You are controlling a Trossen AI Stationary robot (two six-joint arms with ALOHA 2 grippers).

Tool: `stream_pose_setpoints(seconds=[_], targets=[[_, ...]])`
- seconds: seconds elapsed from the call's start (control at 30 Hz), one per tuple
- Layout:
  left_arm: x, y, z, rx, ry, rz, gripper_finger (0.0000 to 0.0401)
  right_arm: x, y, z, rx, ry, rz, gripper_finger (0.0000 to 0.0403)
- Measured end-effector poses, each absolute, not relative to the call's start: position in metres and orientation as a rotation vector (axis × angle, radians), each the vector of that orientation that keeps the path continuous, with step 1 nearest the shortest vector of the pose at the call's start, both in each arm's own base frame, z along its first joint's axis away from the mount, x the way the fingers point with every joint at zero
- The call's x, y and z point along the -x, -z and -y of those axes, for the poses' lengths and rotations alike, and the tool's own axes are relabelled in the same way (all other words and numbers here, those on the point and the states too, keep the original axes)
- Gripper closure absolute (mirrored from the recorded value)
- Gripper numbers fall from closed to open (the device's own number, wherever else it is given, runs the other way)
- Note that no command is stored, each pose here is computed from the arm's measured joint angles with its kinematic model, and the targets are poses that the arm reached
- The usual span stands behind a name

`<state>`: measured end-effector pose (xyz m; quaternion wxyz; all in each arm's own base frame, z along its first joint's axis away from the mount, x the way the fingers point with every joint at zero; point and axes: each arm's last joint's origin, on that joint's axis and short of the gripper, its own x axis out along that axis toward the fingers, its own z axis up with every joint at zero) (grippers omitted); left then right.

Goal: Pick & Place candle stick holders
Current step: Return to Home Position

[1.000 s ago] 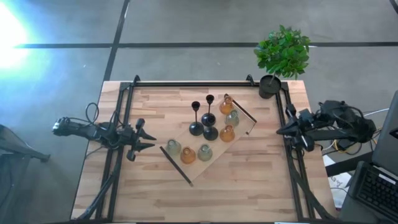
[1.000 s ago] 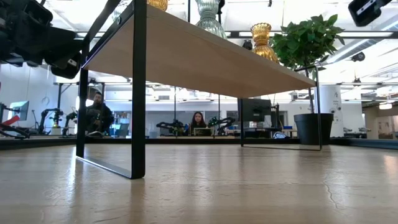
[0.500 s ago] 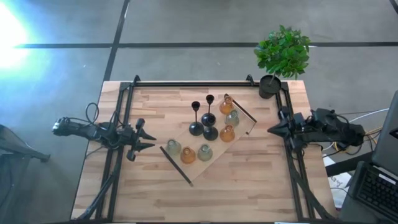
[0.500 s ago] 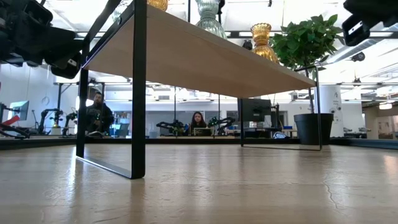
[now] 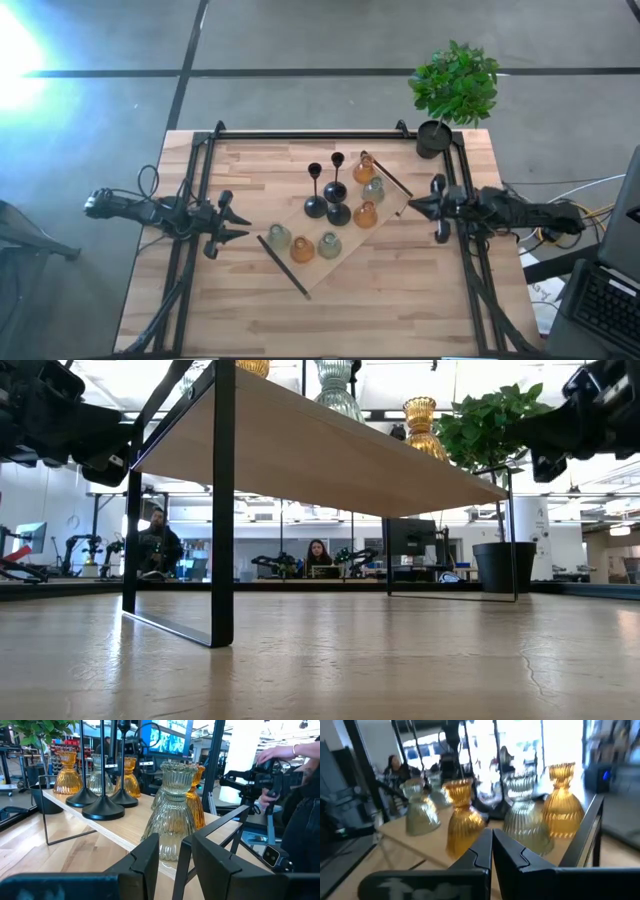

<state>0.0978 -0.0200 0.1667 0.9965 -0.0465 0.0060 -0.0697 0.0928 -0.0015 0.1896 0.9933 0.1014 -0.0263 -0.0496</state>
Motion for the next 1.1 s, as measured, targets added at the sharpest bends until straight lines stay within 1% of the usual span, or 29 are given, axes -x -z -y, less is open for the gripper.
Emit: stream_pose_setpoints(seconds=[0.1, 0.17, 0.33, 0.53, 0.7, 1.1], targets=[[-0.098, -0.167, 0.02, 0.093, 0.14, -0.012, 0.0281, -0.097, -0.174, 0.001, -0.114, 0.101, 0.077, 0.0394], [-0.098, -0.167, 0.02, 0.093, 0.14, -0.012, 0.0281, -0.098, -0.169, 0.001, -0.079, 0.095, 0.041, 0.0394], [-0.098, -0.167, 0.02, 0.093, 0.139, -0.013, 0.0281, -0.097, -0.171, 0.001, -0.08, 0.103, 0.06, 0.0394], [-0.098, -0.167, 0.02, 0.093, 0.14, -0.013, 0.0281, -0.098, -0.167, -0.001, -0.091, 0.014, 0.016, 0.0394], [-0.098, -0.167, 0.02, 0.093, 0.14, -0.013, 0.0281, -0.097, -0.168, -0.001, -0.001, 0.029, 0.028, 0.0394], [-0.098, -0.167, 0.02, 0.093, 0.139, -0.013, 0.0281, -0.097, -0.168, -0.001, 0.0, 0.029, 0.028, 0.0394]])
